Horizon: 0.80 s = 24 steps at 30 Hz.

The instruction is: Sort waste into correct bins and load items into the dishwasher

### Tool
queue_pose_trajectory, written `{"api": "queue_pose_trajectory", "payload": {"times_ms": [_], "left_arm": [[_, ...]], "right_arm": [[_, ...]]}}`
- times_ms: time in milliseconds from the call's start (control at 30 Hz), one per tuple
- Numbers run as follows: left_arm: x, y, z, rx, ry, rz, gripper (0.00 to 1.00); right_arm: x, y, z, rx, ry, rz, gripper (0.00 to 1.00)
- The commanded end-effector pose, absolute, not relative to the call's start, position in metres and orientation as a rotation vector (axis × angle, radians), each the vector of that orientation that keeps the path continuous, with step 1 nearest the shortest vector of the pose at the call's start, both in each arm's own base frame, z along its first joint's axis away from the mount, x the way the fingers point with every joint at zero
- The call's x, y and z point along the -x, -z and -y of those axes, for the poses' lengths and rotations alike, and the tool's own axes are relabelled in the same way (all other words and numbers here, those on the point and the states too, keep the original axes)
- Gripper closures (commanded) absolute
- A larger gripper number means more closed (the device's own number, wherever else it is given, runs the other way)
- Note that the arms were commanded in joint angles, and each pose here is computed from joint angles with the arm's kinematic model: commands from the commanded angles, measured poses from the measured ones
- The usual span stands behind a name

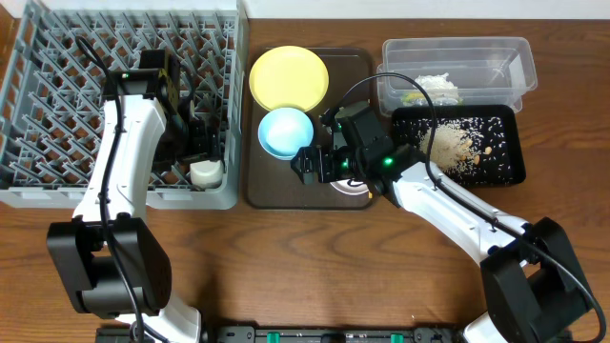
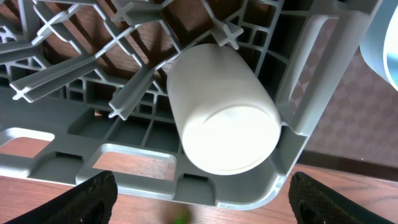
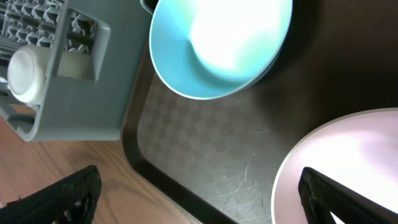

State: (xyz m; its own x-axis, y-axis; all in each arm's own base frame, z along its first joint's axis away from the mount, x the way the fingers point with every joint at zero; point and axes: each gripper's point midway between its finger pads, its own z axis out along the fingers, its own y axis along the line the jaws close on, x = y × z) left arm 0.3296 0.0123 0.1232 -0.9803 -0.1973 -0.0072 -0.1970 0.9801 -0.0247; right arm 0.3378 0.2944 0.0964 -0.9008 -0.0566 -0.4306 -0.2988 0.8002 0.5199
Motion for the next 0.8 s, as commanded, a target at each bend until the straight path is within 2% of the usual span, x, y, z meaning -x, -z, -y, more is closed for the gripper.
{"api": "queue_pose_trajectory", "payload": {"times_ms": [0,133,267,500,633,767], "left_arm": [[-0.332,-0.125,-0.013,0.316,0.028,-3.113,0.10],[-0.338,-0.148,-0.005,0.306,0.104,-3.058,0.10],[-0.341,-0.186,0.000,0.287,0.151,-2.952,0.09],[-0.321,-0.251,0.018,0.228,0.294,-2.755,0.09],[-0.308,-0.272,0.040,0.158,0.422,-2.700,0.09],[-0.301,-0.271,0.065,0.054,0.459,-2.715,0.09]], "right_arm": [[-0.338,-0.103,-0.298,0.297,-0.840,-2.565,0.01],[-0.347,-0.128,-0.295,0.288,-0.863,-2.486,0.01],[-0.354,-0.173,-0.281,0.298,-0.870,-2.360,0.01],[-0.349,-0.243,-0.233,0.280,-0.789,-2.204,0.01],[-0.346,-0.261,-0.193,0.182,-0.730,-2.197,0.01],[-0.341,-0.266,-0.160,0.094,-0.683,-2.212,0.01]]}}
